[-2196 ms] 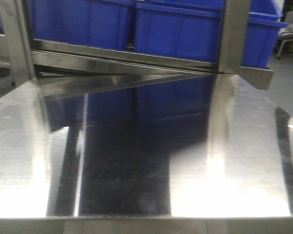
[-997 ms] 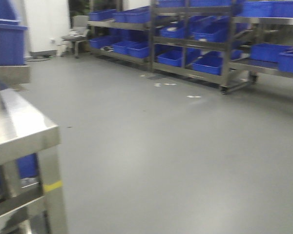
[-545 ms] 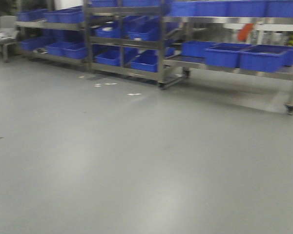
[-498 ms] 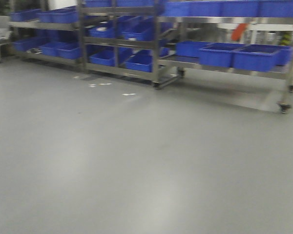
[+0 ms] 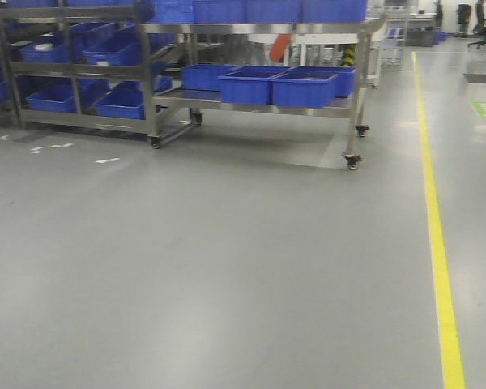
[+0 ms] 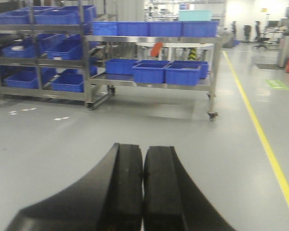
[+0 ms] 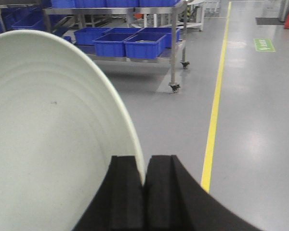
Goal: Place green plate on second shelf with right arm
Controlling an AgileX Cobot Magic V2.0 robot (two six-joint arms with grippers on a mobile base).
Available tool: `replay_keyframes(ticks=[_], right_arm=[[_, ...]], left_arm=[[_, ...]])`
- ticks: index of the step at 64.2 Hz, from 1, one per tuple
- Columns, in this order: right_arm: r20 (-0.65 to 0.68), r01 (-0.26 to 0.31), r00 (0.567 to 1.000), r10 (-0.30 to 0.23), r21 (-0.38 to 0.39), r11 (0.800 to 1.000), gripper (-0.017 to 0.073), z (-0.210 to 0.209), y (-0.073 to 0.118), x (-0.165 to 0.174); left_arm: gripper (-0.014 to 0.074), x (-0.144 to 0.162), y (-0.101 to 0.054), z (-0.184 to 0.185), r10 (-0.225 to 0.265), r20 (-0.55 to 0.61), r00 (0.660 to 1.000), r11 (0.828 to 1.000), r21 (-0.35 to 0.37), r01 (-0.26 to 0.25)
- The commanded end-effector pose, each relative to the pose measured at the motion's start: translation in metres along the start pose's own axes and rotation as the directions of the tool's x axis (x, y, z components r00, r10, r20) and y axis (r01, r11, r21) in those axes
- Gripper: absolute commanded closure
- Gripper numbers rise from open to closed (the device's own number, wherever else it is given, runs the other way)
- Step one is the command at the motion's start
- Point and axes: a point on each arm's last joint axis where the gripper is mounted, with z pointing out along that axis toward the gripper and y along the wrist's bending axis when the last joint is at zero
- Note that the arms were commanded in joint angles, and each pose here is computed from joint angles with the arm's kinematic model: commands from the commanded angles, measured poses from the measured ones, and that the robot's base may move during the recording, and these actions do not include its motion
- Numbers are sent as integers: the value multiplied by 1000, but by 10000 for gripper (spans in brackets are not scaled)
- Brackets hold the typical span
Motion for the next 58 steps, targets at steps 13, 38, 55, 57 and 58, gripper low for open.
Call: replay_keyframes(ticks=[13, 38, 55, 57, 58], right_arm=[[121, 13, 993, -11, -15, 1000, 503, -1, 3, -17], [121, 13, 993, -11, -15, 1000, 503, -1, 3, -17], [121, 13, 993, -11, -15, 1000, 503, -1, 3, -17], [121, 13, 993, -11, -16, 1000, 503, -1, 3, -17], [121, 13, 993, -11, -16, 1000, 503, -1, 3, -17]], left_arm=[[463, 5, -1, 0, -8, 65, 998, 1000, 22, 7], [463, 5, -1, 0, -8, 65, 998, 1000, 22, 7], [463, 5, -1, 0, -8, 65, 998, 1000, 18, 6], [463, 5, -1, 0, -8, 65, 998, 1000, 18, 6], [463, 5, -1, 0, -8, 65, 998, 1000, 18, 6]])
